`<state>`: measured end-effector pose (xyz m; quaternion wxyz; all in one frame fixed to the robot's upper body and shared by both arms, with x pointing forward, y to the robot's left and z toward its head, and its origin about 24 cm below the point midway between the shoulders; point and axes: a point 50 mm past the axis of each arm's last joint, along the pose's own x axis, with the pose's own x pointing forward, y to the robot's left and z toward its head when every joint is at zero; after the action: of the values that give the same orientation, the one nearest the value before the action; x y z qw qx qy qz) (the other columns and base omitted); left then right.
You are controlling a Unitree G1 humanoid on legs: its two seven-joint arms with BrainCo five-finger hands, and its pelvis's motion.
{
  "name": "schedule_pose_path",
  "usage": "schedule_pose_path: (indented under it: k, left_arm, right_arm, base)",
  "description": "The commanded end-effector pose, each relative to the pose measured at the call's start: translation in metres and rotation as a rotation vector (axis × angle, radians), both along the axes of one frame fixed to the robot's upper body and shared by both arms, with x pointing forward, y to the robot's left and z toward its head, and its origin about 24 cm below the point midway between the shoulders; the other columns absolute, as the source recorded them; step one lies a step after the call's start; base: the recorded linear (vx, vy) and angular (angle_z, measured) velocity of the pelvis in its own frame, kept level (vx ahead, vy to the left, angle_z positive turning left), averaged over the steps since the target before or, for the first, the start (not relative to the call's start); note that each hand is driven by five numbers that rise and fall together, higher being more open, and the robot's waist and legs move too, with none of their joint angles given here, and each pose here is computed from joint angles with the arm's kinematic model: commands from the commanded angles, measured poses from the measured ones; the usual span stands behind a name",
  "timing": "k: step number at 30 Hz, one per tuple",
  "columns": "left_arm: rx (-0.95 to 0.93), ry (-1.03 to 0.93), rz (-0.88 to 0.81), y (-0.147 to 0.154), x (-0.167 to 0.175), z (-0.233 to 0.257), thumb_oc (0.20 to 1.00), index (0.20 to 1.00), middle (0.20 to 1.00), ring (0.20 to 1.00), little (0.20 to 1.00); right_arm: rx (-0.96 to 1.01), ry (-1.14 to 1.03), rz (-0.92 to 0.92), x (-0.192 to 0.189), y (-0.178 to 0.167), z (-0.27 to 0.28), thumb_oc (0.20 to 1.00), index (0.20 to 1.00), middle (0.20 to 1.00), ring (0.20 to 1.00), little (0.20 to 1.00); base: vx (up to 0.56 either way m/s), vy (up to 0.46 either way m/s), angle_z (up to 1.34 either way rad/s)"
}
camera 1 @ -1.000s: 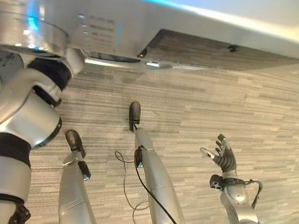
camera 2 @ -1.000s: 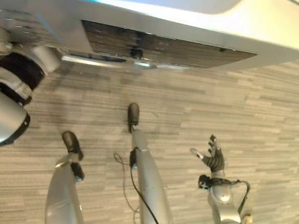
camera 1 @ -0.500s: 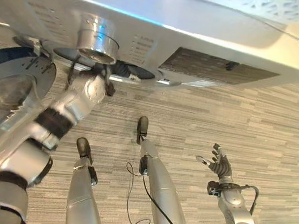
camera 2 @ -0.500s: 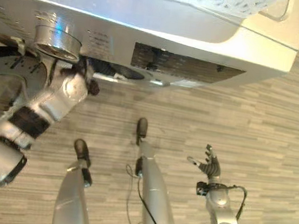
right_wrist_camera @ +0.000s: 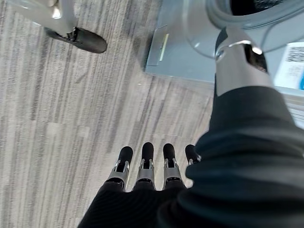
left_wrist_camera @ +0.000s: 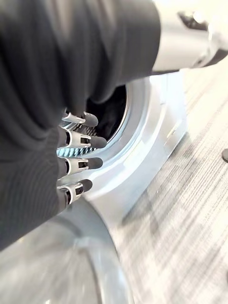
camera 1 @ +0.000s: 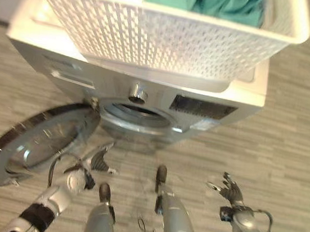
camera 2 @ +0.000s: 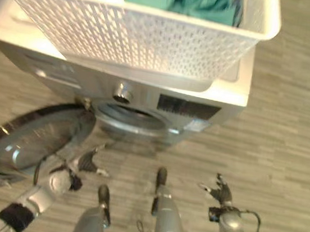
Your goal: Grab the laundry basket,head to the washer,open it,put in the laundry and shut it.
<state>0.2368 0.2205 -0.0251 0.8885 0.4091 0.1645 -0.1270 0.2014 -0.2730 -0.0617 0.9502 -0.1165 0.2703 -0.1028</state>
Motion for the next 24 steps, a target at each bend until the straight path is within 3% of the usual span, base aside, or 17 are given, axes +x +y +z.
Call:
schedule_pose_path:
  k: [1, 5, 10, 17, 20, 24]
  left_arm:
    - [-0.083, -0.048, 0.052, 0.001, 0.005, 0.004, 1.0, 1.0, 1.0, 1.0, 1.0]
    - [-0.164, 0.015, 0.187, 0.011, -0.013, -0.016, 1.0, 1.0, 1.0, 1.0, 1.0]
    - [-0.254, 0.151, 0.365, 0.023, -0.052, -0.048, 1.0, 1.0, 1.0, 1.0, 1.0]
    - [-0.263, 0.207, 0.445, 0.023, -0.065, -0.064, 1.0, 1.0, 1.0, 1.0, 1.0]
    - [-0.277, 0.225, 0.466, 0.021, -0.069, -0.068, 1.0, 1.0, 1.0, 1.0, 1.0]
    - [-0.261, 0.231, 0.415, 0.016, -0.065, -0.067, 1.0, 1.0, 1.0, 1.0, 1.0]
  right_arm:
    - [-0.073, -0.071, -0.014, -0.002, -0.029, 0.023, 1.0, 1.0, 1.0, 1.0, 1.0]
    - [-0.026, -0.181, -0.133, -0.005, -0.041, 0.038, 1.0, 1.0, 1.0, 1.0, 1.0]
    - [-0.101, -0.445, -0.271, -0.003, -0.065, 0.092, 1.0, 1.0, 1.0, 1.0, 1.0]
    - [-0.311, -0.996, -0.565, -0.01, -0.087, 0.2, 1.0, 1.0, 1.0, 1.0, 1.0]
    - [-0.416, -1.164, -0.554, -0.01, -0.077, 0.24, 1.0, 1.0, 1.0, 1.0, 1.0]
    - [-0.642, -1.269, -0.34, 0.006, -0.062, 0.301, 1.0, 1.0, 1.0, 1.0, 1.0]
  base:
    - [0.08, 0.068, 0.13]
    - [0.1, 0.063, 0.08]
    - [0.09, 0.063, -0.06]
    - [0.06, 0.022, 0.12]
    - [0.05, 0.001, 0.04]
    - [0.03, -0.005, 0.03]
